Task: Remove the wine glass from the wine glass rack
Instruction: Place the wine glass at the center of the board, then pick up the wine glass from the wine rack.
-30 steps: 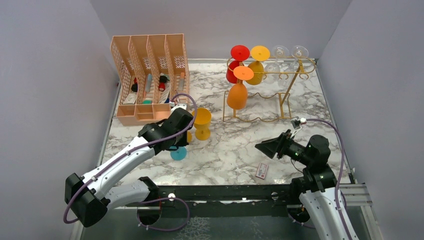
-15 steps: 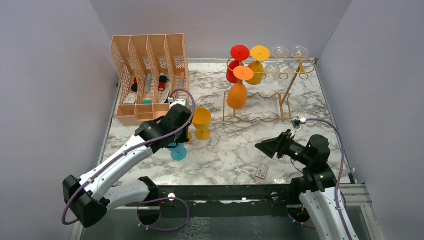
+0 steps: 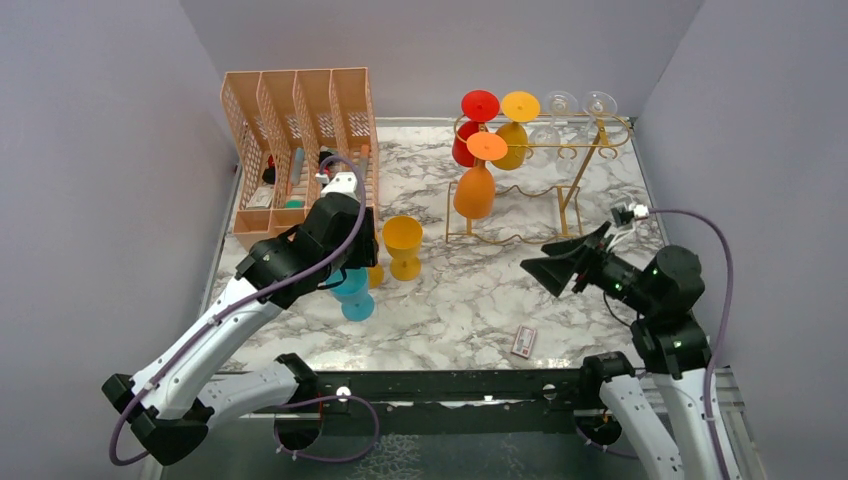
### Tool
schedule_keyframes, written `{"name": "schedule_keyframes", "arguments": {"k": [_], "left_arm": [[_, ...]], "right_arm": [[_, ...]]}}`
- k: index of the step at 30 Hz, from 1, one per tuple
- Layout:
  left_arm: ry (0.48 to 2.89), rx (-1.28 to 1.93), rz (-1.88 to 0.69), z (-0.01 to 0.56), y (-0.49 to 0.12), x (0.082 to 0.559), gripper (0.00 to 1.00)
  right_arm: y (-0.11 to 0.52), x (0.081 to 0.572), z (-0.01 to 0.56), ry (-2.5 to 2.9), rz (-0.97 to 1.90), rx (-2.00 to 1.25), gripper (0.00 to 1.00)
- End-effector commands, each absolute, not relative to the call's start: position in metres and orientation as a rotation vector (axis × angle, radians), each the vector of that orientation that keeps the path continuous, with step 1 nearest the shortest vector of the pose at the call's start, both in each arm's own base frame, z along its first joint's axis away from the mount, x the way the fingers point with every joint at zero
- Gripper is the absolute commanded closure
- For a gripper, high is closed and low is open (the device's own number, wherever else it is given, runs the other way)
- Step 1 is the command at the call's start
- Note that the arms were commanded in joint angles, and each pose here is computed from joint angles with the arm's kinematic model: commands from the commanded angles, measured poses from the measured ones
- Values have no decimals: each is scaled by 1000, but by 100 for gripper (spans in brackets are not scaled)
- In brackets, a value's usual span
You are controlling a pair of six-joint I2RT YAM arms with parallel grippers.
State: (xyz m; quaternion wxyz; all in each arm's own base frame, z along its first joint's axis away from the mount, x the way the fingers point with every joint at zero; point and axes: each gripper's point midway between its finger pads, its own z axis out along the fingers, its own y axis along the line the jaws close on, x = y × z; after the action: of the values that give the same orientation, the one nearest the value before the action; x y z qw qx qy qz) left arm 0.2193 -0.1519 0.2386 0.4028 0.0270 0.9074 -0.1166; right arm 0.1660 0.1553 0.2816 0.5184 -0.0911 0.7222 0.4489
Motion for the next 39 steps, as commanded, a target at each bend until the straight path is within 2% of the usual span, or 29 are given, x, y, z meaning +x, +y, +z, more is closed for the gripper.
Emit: {"name": "schedule_keyframes", "arguments": {"k": [1, 2, 6, 9, 16, 22, 31, 39], "left_arm": [[2167, 90, -321, 278, -149, 227, 39], [2158, 116, -324, 281, -152, 228, 34], [2149, 153, -269, 287, -155, 241, 30], [2141, 173, -208, 291, -157, 257, 22], [2120, 164, -207, 303, -150, 301, 17], [2128, 62, -312, 302, -118, 323, 17], [2104, -61, -292, 298, -80, 313, 16], [2039, -60, -357, 306, -83, 291, 6]], "right_arm": [[165, 175, 329, 1703, 1076, -373, 7], [167, 179, 338, 1707, 1092, -384, 5], [175, 199, 381, 1703, 1115, -429, 2], [177, 218, 411, 1722, 1105, -429, 2], [173, 265, 445, 1782, 1021, -369, 3], [177, 299, 447, 1844, 1024, -306, 11], [193, 346, 416, 1988, 883, -227, 28], [202, 364, 394, 2030, 803, -203, 32]]}}
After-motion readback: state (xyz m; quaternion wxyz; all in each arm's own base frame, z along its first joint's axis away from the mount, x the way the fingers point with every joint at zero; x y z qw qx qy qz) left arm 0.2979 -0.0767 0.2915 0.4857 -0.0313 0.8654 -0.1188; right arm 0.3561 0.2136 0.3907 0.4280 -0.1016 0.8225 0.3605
